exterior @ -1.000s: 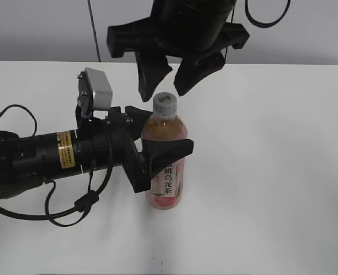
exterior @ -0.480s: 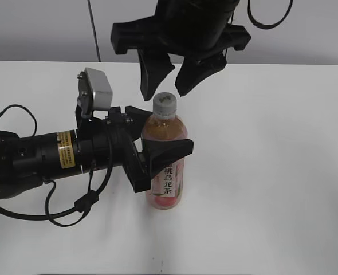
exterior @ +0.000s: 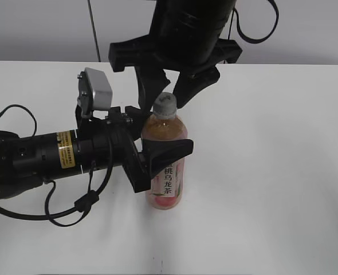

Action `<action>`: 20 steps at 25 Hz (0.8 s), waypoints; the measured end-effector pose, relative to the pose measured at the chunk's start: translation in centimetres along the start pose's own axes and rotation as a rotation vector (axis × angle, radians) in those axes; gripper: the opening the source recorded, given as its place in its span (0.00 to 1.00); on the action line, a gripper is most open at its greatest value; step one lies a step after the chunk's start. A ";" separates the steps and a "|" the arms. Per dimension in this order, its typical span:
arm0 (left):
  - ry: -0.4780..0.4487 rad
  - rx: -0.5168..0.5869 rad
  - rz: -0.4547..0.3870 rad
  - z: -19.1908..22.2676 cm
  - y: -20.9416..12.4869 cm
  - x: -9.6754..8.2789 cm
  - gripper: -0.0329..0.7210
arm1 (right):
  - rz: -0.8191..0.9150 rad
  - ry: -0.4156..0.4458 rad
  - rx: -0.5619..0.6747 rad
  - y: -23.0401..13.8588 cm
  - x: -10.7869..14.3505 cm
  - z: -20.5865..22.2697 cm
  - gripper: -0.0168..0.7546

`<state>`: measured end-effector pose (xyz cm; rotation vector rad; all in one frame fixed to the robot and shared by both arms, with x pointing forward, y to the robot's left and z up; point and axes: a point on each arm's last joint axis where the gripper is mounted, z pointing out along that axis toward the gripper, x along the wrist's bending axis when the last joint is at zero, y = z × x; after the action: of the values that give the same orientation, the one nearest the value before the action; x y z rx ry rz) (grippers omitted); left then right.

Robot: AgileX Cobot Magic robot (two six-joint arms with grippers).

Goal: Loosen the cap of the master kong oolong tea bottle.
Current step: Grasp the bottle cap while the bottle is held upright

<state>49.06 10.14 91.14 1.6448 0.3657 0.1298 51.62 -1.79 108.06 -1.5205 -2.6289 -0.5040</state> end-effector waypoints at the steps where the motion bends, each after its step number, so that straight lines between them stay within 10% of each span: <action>1: 0.000 0.000 0.000 0.0 0.0 0.0 0.66 | -0.001 -0.001 0.002 0.0 0.0 0.1 0.55; 7: 0.002 -0.001 -0.001 0.0 0.0 0.0 0.66 | -0.020 -0.018 0.003 0.0 -0.2 0.2 0.39; 20: 0.001 0.000 0.000 0.0 0.0 0.0 0.66 | -0.365 -0.015 0.006 0.0 -0.2 0.2 0.39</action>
<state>49.06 10.15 91.15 1.6443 0.3666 0.1303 51.75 -1.85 107.88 -1.0442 -2.9275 -0.5051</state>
